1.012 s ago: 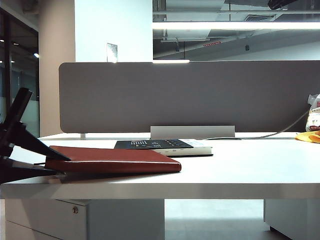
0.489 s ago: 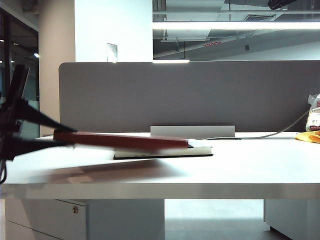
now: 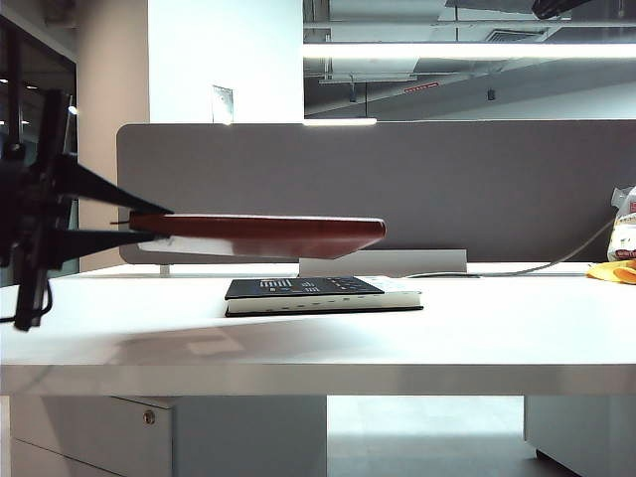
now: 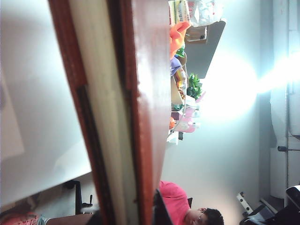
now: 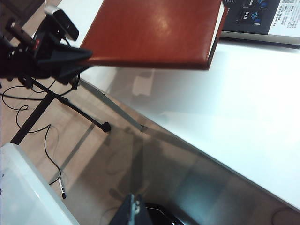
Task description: Pick up the red book and place it on top of the black book.
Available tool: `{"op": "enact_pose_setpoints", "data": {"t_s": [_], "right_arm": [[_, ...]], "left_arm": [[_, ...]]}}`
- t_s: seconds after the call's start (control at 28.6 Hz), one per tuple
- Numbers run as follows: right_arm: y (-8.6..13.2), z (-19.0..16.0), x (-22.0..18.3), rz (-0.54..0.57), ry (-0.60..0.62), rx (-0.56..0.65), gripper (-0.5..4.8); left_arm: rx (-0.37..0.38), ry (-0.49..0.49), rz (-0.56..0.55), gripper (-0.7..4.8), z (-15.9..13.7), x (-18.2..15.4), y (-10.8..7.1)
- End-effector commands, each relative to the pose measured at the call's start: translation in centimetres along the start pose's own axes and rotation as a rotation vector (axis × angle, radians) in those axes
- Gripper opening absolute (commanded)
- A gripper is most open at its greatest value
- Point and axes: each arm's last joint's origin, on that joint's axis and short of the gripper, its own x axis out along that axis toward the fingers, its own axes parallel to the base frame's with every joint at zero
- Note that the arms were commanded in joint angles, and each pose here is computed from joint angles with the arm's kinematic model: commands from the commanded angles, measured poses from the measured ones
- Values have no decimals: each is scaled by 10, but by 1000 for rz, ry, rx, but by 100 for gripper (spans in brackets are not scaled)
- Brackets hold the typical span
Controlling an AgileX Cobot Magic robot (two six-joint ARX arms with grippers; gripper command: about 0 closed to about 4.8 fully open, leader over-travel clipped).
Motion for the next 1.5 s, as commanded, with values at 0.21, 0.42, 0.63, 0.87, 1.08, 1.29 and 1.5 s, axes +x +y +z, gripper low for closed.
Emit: {"op": "enact_pose_setpoints", "data": {"t_s": [0.21,0.42,0.63,0.87,1.08,1.29,1.5], "right_arm": [[1,1,-1,-1,-8,-10,-1],[1,1,-1,-1,-3,-7,-1],[1,0,-1,-2,-3,-7,-1],[0,0,-1,-29,3,-2,-1],[0,0,-1,-29,3,-2,0],[0,-1,-1,-29,10,1,-1],[0,-2,-1,-30,18,7,-1]], "left_arm": [[102,51,-54,-6,34,19,-38],[117,82,4,-6,54,31,-52],[109,107,15,-6,72,42,-55],[90,115,19,-6,89,55,-47],[69,120,32,-6,98,64,-37],[58,137,34,-6,110,76,-30],[49,158,37,-6,122,94,-34]]}}
